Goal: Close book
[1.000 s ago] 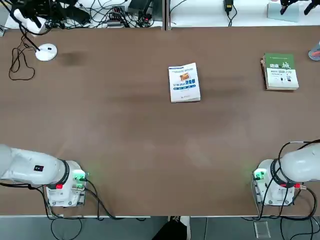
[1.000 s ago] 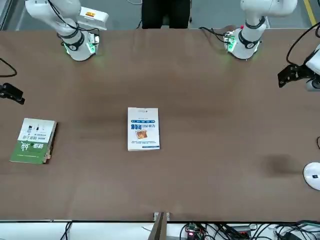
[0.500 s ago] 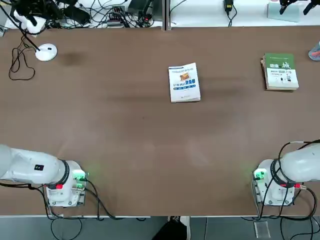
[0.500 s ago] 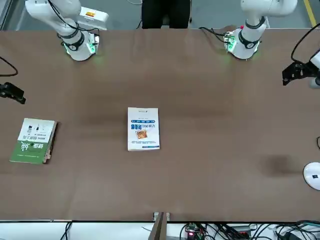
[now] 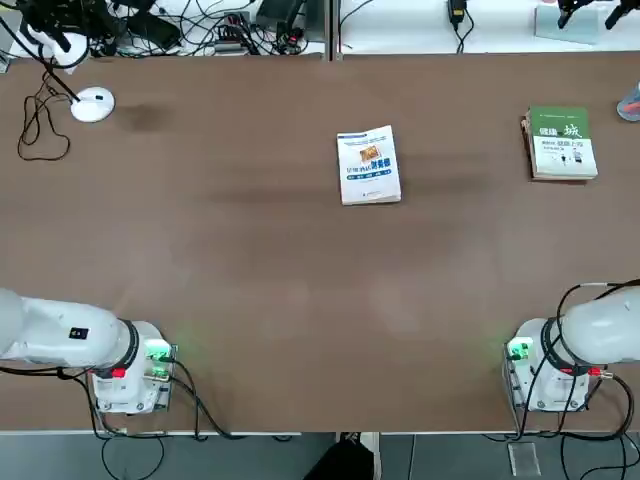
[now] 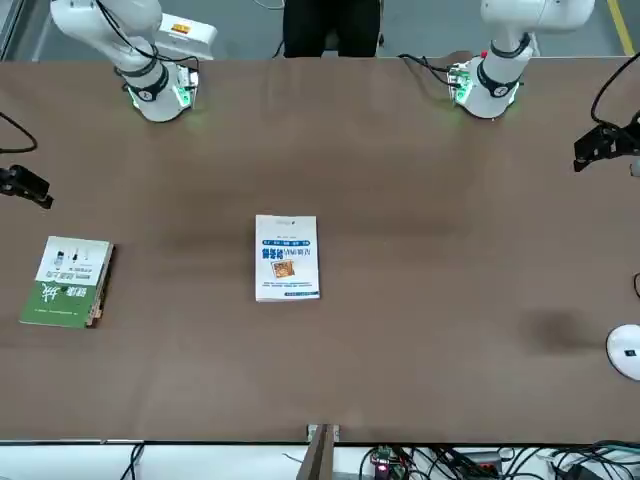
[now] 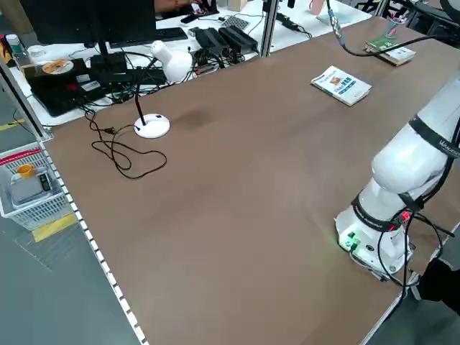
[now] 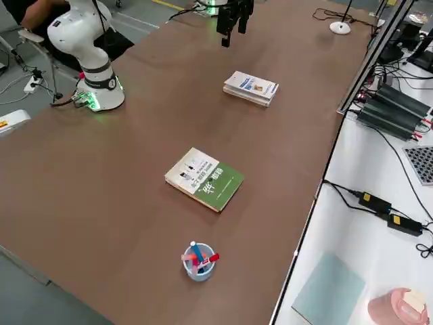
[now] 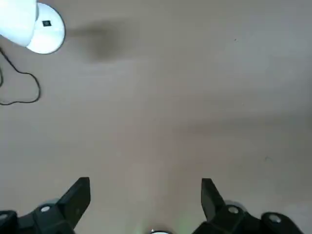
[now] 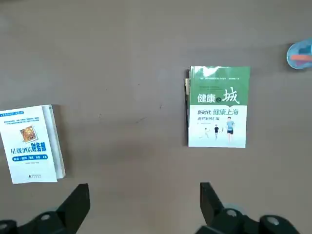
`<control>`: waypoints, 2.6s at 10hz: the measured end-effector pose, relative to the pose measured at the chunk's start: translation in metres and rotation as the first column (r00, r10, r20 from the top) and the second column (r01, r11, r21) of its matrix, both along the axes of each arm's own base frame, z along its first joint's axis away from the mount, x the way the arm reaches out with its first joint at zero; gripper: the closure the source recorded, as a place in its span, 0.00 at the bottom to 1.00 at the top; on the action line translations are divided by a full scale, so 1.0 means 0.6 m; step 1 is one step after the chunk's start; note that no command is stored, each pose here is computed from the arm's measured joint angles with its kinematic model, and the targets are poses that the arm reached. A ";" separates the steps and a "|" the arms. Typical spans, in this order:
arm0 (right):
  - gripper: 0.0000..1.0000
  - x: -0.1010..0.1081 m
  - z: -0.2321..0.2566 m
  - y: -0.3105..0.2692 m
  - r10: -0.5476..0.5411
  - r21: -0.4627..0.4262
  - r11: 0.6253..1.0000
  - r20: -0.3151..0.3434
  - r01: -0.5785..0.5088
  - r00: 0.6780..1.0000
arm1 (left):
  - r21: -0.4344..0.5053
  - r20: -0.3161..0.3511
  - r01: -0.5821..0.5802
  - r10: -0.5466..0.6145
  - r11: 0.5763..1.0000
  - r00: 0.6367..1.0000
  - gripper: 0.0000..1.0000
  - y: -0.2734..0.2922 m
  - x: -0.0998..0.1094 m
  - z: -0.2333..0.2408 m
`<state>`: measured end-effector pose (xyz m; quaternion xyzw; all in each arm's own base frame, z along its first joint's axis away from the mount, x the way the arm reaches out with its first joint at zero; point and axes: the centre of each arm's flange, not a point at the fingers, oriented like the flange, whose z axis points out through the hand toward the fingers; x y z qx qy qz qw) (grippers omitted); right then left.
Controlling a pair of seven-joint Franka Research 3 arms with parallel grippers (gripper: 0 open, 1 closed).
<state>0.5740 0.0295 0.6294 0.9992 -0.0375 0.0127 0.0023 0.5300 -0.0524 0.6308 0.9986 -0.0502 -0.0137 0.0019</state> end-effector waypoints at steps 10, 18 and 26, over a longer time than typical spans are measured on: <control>0.00 -0.003 0.013 0.022 0.015 0.003 1.000 0.029 -0.015 0.999 | -0.010 0.024 -0.060 0.060 0.998 0.998 0.00 0.001 0.004 0.016; 0.00 -0.002 0.013 0.023 0.013 0.003 1.000 0.032 -0.014 0.999 | -0.009 0.020 -0.084 0.084 0.996 0.996 0.00 -0.001 0.009 0.012; 0.00 -0.003 0.013 0.024 0.013 0.003 1.000 0.032 -0.013 0.999 | -0.010 0.025 -0.078 0.078 0.997 0.997 0.00 -0.007 0.011 0.015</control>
